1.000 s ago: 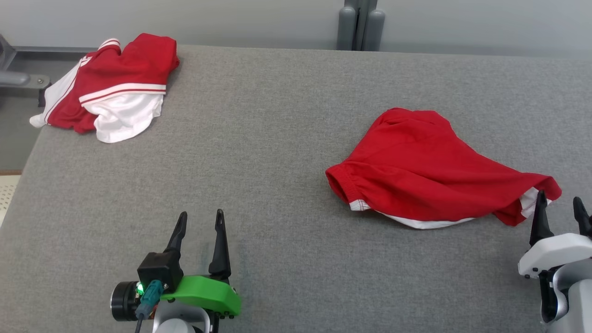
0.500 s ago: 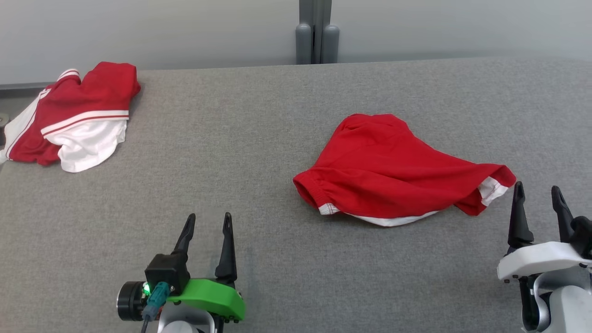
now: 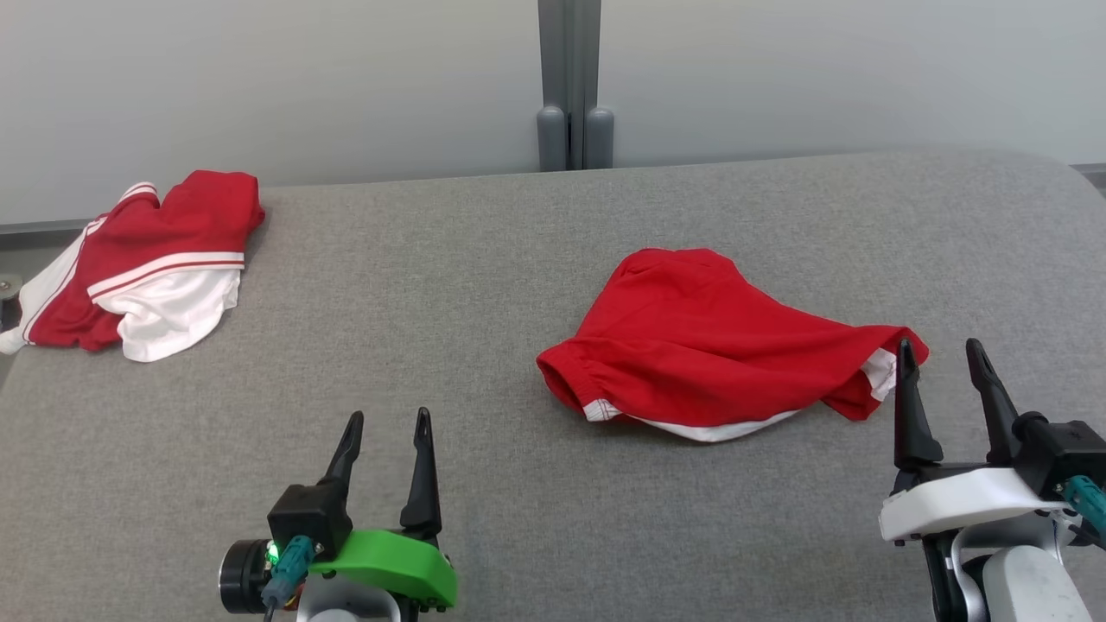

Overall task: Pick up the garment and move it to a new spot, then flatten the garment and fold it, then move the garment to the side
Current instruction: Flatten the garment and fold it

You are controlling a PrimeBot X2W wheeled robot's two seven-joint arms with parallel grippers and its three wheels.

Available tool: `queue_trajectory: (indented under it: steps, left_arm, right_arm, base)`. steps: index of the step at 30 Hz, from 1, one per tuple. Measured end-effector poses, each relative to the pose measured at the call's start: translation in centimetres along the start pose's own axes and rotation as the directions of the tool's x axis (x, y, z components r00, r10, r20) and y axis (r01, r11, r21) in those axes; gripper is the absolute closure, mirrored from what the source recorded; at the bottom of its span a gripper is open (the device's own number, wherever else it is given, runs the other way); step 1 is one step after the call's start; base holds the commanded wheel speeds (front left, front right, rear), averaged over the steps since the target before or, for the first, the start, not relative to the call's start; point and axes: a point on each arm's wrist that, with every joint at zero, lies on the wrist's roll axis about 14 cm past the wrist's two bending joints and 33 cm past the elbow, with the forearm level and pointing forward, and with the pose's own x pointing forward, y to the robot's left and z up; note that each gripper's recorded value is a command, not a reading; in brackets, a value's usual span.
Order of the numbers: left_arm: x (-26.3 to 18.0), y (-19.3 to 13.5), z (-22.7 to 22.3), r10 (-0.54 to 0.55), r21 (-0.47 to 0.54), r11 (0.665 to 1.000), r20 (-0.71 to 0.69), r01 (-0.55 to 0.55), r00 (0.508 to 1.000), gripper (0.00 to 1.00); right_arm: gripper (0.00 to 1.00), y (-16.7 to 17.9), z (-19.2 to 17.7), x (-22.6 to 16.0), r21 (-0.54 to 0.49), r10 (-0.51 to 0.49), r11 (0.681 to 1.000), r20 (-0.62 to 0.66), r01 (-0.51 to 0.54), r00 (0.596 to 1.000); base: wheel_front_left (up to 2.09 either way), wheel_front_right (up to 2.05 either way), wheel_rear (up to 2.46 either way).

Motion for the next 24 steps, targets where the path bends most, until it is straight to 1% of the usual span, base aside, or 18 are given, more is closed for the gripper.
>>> queue_trajectory:
  steps: [3, 11, 24]
  left_arm:
    - [-0.3, 0.3, 0.3, 0.012, 0.001, 1.000, 0.010, -0.012, 1.000, 0.00]
    - [-0.9, 1.3, 0.6, 0.046, -0.001, 0.999, 0.018, -0.046, 0.999, 0.00]
    - [-1.0, 1.3, 0.4, 0.047, 0.001, 0.999, 0.014, -0.047, 0.999, 0.00]
  right_arm:
    - [0.00, 1.1, 0.2, -0.2, 0.012, 0.030, 0.999, 0.005, -0.030, 1.000]
    - [0.00, 3.1, -0.8, -0.9, 0.039, 0.088, 0.995, -0.024, -0.087, 0.996]
    - [0.00, 3.8, -2.3, -1.3, 0.042, 0.109, 0.993, -0.073, -0.106, 0.991]
  base:
    - [0.00, 0.00, 0.00]
    - [0.00, 0.00, 0.00]
    - [0.00, 0.00, 0.00]
